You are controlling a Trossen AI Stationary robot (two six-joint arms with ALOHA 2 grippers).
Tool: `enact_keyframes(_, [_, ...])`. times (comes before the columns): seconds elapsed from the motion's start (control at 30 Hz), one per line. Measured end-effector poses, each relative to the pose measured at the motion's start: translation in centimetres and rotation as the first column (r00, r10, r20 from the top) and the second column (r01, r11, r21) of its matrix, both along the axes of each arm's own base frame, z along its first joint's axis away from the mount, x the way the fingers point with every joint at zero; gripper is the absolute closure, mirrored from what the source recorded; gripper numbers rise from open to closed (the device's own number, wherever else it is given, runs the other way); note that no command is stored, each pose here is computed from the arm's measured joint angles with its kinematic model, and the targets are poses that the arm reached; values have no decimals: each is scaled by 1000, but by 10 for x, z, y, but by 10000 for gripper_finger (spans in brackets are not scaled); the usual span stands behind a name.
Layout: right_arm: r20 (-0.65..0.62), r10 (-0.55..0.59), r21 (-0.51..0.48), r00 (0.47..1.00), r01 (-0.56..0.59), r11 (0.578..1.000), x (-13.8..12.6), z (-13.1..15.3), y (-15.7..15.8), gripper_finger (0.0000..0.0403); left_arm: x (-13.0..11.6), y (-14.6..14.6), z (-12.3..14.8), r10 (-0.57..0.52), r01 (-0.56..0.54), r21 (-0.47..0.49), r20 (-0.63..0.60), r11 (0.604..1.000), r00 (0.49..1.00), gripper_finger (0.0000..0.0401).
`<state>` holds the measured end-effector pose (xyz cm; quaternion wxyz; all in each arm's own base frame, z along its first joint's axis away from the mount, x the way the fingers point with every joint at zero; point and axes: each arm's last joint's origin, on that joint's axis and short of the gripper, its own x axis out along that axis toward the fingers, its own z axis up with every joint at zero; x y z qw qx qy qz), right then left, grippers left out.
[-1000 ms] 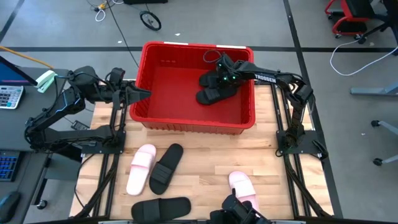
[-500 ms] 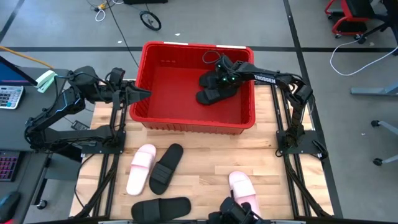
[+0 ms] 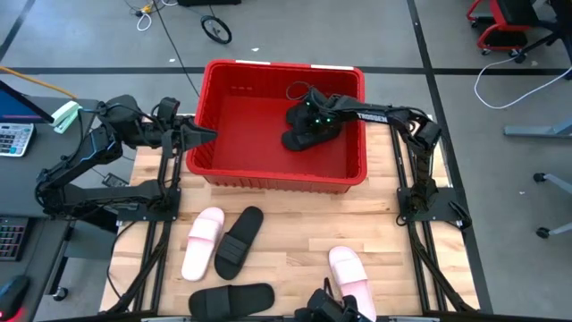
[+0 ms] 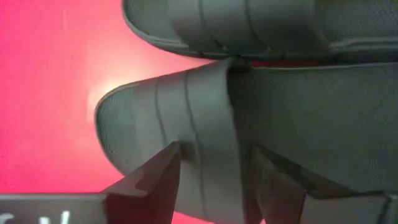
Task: Pick and place slides into bin
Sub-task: Adjust the black slides in the red bin
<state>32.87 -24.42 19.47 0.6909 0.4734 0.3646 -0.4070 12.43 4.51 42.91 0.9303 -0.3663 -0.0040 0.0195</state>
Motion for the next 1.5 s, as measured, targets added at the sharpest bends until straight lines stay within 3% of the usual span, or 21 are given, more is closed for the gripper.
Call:
enact_keyframes(0.33, [40, 61, 24, 997, -62, 998, 4, -4, 1, 248, 0, 0, 0, 0, 0, 3, -1, 1000, 1000, 294])
enact_keyframes(0.67, [16, 52, 60, 999, -53, 997, 0, -9, 5, 390, 0, 0, 0, 0, 0, 0, 0, 1000, 1000, 294])
enact_keyframes(0.83, [45, -77, 116, 996, 71, 991, -1, -1, 10, 381, 0, 0, 0, 0, 0, 0, -1, 1000, 1000, 294])
enact_keyframes(1.1, [34, -121, 98, 992, 117, 988, 1, 2, 14, 384, 0, 0, 0, 0, 0, 10, -1, 1000, 1000, 294])
enact_keyframes(1.33, [32, -173, 95, 984, 169, 981, -14, 1, -5, 394, 0, 0, 0, 0, 0, 10, -1, 1000, 1000, 294])
enact_keyframes(1.5, [30, -184, 85, 983, 181, 980, -20, 2, -13, 356, 0, 0, 0, 0, 0, 10, -1, 1000, 1000, 294])
